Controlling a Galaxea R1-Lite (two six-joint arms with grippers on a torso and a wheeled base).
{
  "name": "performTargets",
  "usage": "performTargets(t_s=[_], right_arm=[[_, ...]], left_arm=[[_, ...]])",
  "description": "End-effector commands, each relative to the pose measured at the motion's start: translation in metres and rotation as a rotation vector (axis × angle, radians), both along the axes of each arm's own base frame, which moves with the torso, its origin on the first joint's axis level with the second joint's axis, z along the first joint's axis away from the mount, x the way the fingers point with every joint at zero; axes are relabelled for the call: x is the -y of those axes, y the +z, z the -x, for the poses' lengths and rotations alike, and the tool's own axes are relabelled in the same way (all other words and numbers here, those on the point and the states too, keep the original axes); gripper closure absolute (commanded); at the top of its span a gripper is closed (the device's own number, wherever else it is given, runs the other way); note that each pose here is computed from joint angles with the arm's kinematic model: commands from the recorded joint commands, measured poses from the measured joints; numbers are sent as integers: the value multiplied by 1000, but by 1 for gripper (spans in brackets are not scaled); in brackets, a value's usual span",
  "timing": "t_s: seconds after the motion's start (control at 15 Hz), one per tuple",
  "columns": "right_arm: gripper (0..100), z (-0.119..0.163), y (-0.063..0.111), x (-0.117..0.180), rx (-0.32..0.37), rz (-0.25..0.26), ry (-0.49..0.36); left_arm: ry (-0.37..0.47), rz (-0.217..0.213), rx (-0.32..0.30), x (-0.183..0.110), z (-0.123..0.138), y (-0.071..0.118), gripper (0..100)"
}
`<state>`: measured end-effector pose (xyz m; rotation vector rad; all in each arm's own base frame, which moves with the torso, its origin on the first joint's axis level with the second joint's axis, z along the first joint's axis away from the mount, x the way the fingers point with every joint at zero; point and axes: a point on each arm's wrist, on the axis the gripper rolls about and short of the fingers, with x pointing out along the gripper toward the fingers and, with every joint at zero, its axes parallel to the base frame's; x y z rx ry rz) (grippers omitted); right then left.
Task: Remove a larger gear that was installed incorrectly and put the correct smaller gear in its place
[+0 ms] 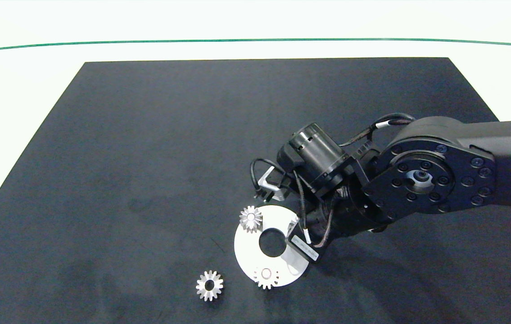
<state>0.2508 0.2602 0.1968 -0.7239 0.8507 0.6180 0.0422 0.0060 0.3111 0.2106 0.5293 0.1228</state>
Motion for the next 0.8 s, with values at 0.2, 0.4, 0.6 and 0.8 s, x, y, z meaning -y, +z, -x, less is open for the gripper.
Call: performTargets(t_s=[0.2,0.4,0.6,0.8], right_arm=[[63,2,5,1,7,-9,2],[63,5,11,4,20,-22,4],[63,7,16,6,27,-30,7],[63,14,26,7,48,-49,20]], left_arm=[[1,-1,-4,0,0,0,0],[-1,-1,-6,0,0,-1,0],[-14,-1,-14,1,0,-2,0],[-24,-15,-21,1,-1,-4,0]])
